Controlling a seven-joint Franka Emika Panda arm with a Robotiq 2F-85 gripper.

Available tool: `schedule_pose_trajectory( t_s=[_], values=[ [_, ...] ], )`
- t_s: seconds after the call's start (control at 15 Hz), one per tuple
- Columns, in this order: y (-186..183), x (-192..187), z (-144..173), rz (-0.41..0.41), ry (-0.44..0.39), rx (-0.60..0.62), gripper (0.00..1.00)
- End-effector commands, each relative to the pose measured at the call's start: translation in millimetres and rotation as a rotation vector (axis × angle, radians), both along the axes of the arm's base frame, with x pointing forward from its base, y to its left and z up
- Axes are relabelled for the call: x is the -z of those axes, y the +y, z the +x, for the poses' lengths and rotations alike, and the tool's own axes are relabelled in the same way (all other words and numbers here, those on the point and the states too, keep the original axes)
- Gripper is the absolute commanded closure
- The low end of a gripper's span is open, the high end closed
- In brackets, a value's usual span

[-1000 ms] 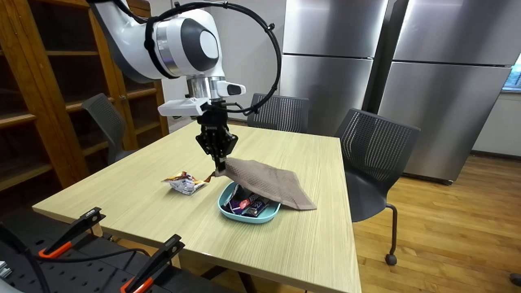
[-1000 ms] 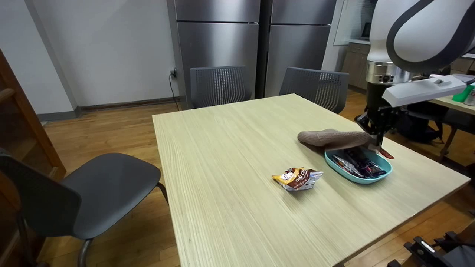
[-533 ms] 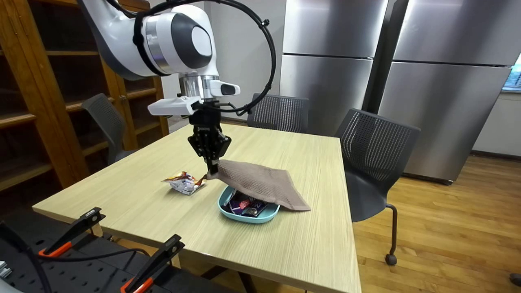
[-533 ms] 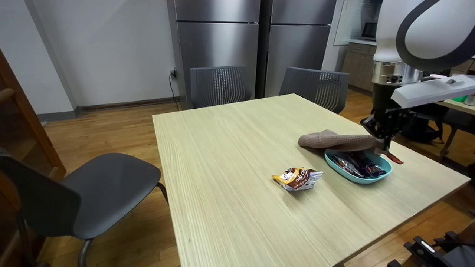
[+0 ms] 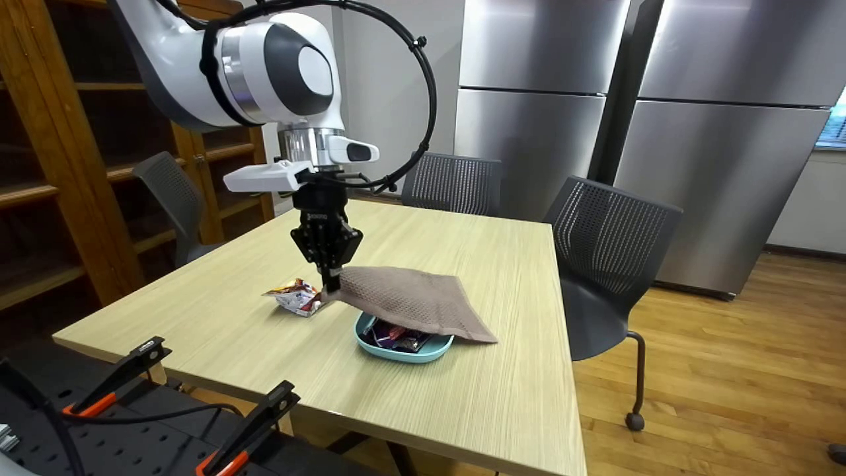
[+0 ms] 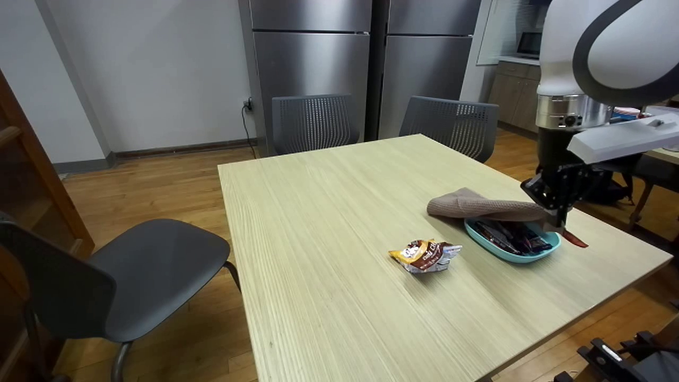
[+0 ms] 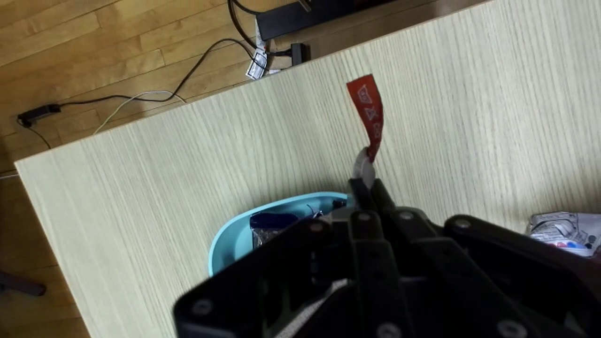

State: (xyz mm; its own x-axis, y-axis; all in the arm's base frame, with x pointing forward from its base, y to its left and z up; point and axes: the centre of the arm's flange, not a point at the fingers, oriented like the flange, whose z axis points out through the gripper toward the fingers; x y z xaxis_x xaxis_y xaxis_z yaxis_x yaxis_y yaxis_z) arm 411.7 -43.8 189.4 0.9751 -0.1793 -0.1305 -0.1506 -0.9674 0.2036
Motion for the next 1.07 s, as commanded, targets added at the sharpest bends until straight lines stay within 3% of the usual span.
schedule_pose_trajectory(
  t_s=[0.0, 1.0],
  values=[
    [-2.3, -12.8, -15.0, -0.005, 0.018, 0.002, 0.99],
    [-37.2, 0.0, -31.7, -0.124, 0.184, 0.069, 0.99]
  ],
)
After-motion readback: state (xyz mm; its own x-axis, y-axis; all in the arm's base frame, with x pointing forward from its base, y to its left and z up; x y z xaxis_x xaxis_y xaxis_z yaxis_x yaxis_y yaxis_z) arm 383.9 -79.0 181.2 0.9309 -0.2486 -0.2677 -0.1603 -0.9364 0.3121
